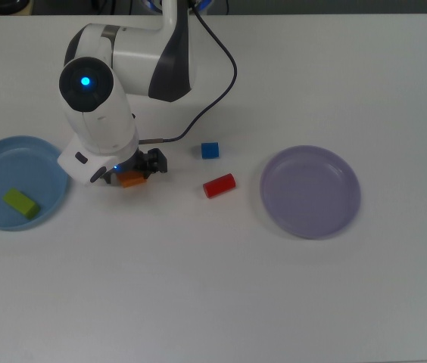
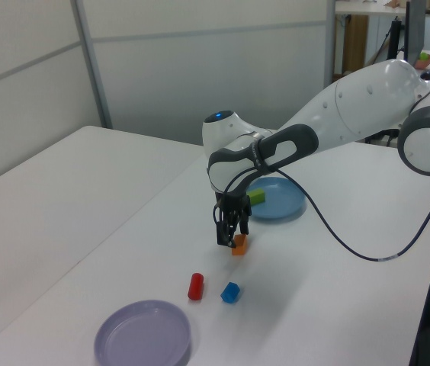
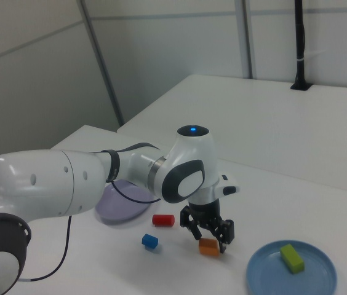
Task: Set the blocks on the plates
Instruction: 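Move to the orange block, lower and grasp it, then carry the orange block onto the blue plate and release it, then move to the red cylinder, lower and grasp it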
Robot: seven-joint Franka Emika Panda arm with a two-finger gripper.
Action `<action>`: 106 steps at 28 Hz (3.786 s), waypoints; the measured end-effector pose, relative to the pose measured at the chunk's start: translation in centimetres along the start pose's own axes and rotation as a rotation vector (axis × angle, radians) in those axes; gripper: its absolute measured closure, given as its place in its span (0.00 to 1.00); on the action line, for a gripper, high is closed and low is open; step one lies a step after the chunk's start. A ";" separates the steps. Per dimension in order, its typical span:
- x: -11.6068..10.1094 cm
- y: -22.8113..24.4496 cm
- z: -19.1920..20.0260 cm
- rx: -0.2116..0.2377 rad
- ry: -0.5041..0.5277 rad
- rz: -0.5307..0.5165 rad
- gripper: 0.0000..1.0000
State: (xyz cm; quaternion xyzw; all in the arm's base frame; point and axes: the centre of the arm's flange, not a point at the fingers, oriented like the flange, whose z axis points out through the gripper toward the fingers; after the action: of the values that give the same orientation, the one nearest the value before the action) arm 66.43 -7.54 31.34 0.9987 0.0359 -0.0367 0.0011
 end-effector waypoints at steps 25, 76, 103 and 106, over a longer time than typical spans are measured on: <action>-0.4 -0.5 0.0 0.009 -0.037 -0.043 0.36; -2.5 16.0 -1.5 -0.033 0.112 0.076 0.22; 0.9 -13.2 -6.3 0.046 0.026 -0.331 0.00; 1.1 -14.7 -4.9 0.012 0.007 -0.361 0.00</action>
State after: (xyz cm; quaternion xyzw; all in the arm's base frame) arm 66.80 7.28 36.12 0.9762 0.2142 -0.0332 -0.0115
